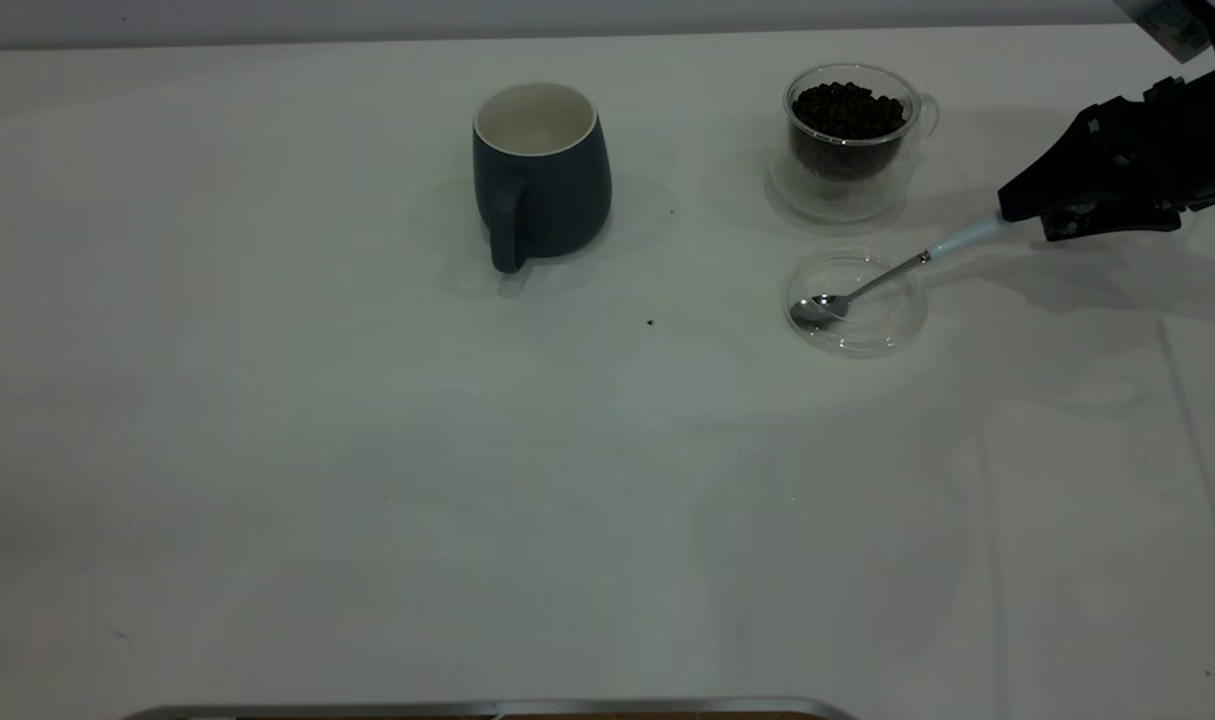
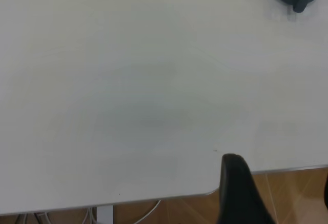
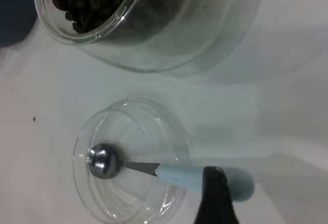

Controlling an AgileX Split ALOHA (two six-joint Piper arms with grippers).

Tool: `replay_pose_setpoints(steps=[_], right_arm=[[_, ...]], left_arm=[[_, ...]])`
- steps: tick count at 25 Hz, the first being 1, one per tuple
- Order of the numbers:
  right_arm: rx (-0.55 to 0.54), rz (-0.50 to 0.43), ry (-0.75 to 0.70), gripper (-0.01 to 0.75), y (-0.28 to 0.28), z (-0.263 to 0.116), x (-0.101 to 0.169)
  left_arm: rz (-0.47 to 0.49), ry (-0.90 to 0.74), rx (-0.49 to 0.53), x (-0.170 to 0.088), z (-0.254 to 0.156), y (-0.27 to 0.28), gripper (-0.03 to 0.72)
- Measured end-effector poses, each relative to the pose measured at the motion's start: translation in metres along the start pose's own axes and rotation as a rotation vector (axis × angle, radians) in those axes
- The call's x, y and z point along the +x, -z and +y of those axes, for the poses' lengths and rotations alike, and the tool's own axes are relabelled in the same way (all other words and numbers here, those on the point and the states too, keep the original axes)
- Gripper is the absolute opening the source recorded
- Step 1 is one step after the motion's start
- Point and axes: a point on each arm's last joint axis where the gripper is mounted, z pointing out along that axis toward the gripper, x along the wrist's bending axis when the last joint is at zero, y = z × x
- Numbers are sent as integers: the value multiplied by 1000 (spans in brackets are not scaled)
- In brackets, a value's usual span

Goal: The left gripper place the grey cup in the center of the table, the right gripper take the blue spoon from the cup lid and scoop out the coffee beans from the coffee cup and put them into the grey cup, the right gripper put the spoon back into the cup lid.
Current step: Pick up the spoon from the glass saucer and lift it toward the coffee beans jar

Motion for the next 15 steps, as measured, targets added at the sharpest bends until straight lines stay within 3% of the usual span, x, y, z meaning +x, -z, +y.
replay_pose_setpoints(steps=[15], right_arm=[[-22, 70, 5, 592, -3, 4, 9]], left_arm=[[0, 2, 0, 0, 0, 0, 466]])
